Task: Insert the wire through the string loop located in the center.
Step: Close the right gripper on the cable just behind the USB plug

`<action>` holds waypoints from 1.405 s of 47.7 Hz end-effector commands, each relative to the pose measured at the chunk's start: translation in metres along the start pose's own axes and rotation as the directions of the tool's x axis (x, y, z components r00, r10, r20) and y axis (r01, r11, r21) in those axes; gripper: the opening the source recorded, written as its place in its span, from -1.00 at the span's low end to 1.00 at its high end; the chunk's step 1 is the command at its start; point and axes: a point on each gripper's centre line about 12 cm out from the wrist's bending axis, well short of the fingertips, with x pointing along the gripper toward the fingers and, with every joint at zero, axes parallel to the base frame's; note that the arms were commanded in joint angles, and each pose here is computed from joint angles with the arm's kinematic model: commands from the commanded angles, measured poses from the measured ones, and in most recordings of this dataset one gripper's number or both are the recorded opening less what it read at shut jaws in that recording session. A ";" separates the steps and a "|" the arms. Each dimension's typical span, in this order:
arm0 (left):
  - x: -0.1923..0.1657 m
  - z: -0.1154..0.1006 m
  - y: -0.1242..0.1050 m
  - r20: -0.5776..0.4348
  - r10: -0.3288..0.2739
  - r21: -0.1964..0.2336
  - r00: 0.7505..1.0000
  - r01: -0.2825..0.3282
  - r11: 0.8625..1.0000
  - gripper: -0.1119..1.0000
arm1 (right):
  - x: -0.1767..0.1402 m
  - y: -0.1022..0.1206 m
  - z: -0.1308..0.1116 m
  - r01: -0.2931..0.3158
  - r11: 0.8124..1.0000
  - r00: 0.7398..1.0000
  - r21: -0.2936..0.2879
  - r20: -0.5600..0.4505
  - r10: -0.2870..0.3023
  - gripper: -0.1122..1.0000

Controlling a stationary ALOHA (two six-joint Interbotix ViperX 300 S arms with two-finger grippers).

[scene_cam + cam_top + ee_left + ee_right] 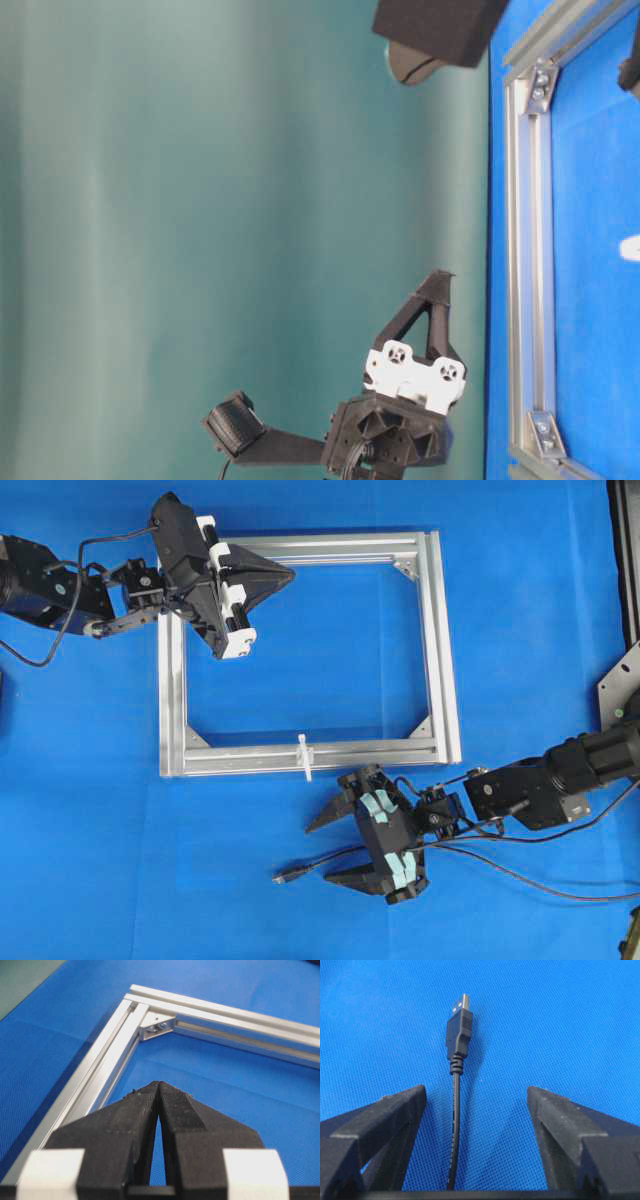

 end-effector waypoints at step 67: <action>-0.001 0.013 0.000 0.034 -0.001 -0.010 0.999 0.002 1.000 -0.80 | -0.046 0.010 0.071 -0.009 1.000 1.000 -0.007 0.024 0.009 -0.85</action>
